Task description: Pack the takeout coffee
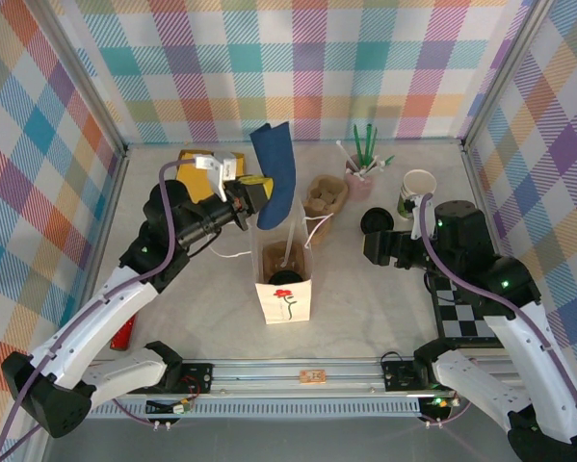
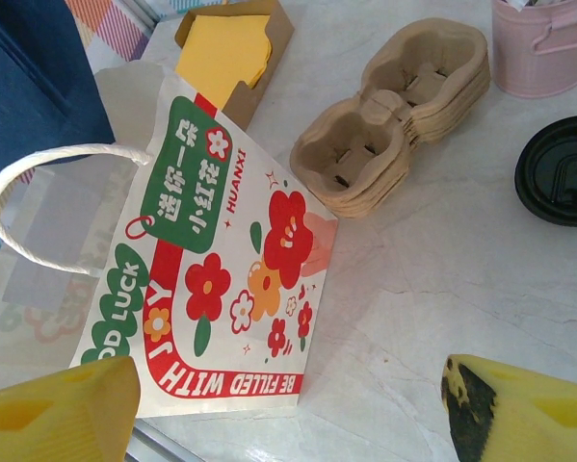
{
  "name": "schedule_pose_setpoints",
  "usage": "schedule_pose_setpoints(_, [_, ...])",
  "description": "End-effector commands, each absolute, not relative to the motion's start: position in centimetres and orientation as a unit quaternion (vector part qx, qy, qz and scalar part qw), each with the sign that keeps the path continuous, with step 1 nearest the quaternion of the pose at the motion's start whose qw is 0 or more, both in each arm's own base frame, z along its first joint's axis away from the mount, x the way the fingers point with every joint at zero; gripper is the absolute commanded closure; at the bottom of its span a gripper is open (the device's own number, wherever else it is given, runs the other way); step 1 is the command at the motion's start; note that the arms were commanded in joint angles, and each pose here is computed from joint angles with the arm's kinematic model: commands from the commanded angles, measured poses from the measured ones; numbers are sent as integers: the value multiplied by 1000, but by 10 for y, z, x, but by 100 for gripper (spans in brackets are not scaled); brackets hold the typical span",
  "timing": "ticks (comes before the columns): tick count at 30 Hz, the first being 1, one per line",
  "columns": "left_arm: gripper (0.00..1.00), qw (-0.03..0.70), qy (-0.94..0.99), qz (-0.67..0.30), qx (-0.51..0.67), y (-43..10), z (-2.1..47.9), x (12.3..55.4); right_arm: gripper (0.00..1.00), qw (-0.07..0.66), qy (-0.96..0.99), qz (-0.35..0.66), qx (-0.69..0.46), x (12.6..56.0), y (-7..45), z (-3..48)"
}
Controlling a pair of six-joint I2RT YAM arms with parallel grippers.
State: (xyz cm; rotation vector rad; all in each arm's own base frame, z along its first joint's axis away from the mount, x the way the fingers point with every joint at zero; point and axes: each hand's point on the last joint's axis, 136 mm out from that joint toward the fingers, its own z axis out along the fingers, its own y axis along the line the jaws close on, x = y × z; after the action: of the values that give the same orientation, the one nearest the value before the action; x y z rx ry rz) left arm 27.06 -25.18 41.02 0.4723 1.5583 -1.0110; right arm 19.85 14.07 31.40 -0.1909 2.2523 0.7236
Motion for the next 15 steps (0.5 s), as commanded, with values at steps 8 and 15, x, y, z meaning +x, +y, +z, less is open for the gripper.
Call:
schedule_pose_setpoints(8, [100,628,640,-394,200,-246,409,269,19,374,875,300,-72,203,147,315])
schedule_pose_setpoints(15, [100,635,646,-382,181,-240,397,273,19,369,876,301,-71,204,149,311])
